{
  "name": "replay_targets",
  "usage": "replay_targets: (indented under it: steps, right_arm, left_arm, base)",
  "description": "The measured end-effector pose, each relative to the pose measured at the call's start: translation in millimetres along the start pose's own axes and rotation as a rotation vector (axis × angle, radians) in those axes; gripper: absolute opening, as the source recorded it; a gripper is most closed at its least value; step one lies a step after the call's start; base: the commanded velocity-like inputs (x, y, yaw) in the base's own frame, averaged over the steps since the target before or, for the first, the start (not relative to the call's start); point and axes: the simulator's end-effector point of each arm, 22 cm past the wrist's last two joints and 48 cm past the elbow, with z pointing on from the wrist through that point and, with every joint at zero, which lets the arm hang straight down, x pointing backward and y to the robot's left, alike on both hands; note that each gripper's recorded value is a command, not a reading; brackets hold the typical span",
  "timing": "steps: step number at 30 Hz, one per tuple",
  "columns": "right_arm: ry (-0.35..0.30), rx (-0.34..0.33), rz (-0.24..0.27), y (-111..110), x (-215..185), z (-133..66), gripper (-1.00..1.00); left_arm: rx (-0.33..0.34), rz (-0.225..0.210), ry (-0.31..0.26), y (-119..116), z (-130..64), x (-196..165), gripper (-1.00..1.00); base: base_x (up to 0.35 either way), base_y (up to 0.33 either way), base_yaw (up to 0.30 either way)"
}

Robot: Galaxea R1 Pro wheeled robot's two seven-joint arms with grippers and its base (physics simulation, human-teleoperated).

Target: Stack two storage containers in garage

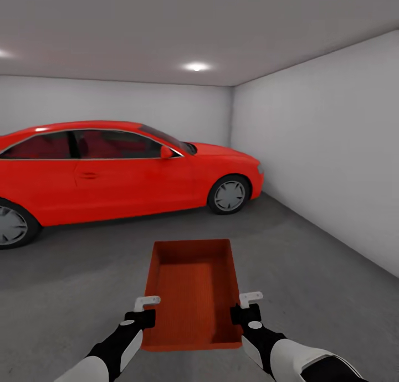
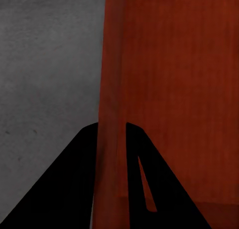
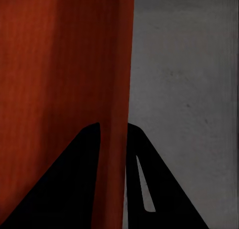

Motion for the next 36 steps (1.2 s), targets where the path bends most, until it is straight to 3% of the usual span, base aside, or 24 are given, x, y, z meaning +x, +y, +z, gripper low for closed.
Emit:
replay_targets:
  steps: [36]
  right_arm:
    - [0.000, 0.000, 0.000, 0.0, 0.2, 0.0, -1.00]
  left_arm:
    - [0.000, 0.000, 0.000, -0.1, 0.0, 0.1, -1.00]
  base:
    - [0.322, 0.145, -0.283]
